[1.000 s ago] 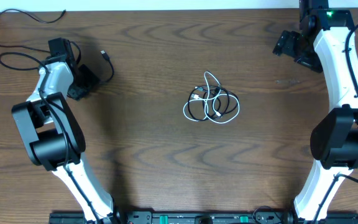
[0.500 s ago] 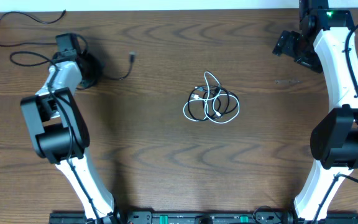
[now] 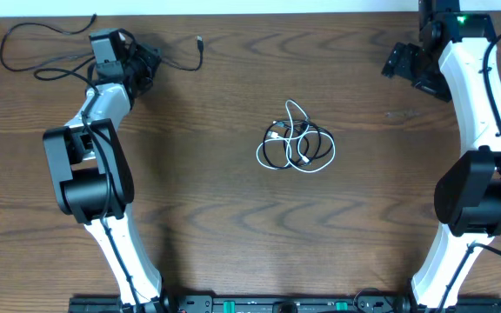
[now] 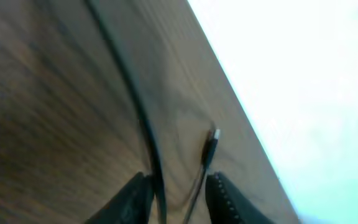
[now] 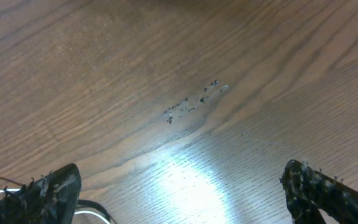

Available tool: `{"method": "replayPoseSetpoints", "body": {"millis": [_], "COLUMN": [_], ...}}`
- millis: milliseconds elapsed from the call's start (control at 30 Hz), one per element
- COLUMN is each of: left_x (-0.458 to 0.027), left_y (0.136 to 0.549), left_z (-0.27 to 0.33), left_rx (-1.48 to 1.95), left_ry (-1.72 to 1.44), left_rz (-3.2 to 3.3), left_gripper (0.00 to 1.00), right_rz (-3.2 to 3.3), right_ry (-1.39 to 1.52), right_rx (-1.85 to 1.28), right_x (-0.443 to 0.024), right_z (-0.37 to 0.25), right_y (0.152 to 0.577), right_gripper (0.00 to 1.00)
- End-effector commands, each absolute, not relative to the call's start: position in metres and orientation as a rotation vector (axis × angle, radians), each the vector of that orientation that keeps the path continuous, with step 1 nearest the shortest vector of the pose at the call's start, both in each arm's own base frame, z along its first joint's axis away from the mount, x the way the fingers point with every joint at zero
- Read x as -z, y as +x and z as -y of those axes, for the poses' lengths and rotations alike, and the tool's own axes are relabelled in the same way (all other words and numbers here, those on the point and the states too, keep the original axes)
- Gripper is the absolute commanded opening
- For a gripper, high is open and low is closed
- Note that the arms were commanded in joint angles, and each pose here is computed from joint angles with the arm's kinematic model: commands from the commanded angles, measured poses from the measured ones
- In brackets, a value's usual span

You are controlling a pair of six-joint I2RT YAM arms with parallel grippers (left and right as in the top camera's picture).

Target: Untangle cables

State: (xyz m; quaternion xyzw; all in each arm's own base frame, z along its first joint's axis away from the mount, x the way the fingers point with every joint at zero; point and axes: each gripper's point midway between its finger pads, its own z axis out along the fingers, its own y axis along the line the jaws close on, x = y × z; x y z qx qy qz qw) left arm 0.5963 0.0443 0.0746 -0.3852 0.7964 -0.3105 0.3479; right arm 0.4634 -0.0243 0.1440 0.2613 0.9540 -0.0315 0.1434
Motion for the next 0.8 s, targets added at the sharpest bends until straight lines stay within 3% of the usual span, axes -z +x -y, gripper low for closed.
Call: {"method": "replayPoseSetpoints", "body": {"millis": [0, 67, 200, 467, 533, 667, 733, 767], "left_x": [-0.126, -0.143, -0.152, -0.092, -0.083, -0.072, -0.069, -0.067], "left_y": [0.61, 0.611, 0.599, 0.553, 0.547, 0.537, 0.534, 0.532], "left_z": [-0.055, -0.061, -0.063, -0.033, -0.019, -0.003, 0.002, 0.007], "left_rx": [0.84, 0.829, 0.744, 0.458, 0.382, 0.191, 0.113, 0.092], "left_ry": [-0.942, -0.912, -0.835, -0.686, -0.558, -0.459, -0.447, -0.436], "left_rz": [-1.972, -1.948, -2.008, -2.375, -2.441, -2.515, -2.528, -2.536], "left_gripper": [0.7, 0.77, 0.8, 0.84, 0.69, 0.2, 0.08, 0.08], "right_rz": [-2.752, -2.752, -2.752, -2.752, -2.752, -2.752, -2.752, -2.752], "right_ry": [0.755, 0.755, 0.755, 0.755, 0.755, 0.755, 0.755, 0.755], "right_rx": [0.113, 0.113, 0.113, 0.113, 0.113, 0.113, 0.113, 0.113], "right_x": [-0.142, -0.142, -0.142, -0.142, -0.142, -0.142, -0.142, -0.142], "right_z": [0.029, 0.029, 0.029, 0.029, 0.029, 0.029, 0.029, 0.029], "right_y": [0.464, 0.464, 0.464, 0.464, 0.464, 0.464, 0.464, 0.464], "right_gripper": [0.99, 0.99, 0.99, 0.99, 0.99, 0.99, 0.99, 0.99]}}
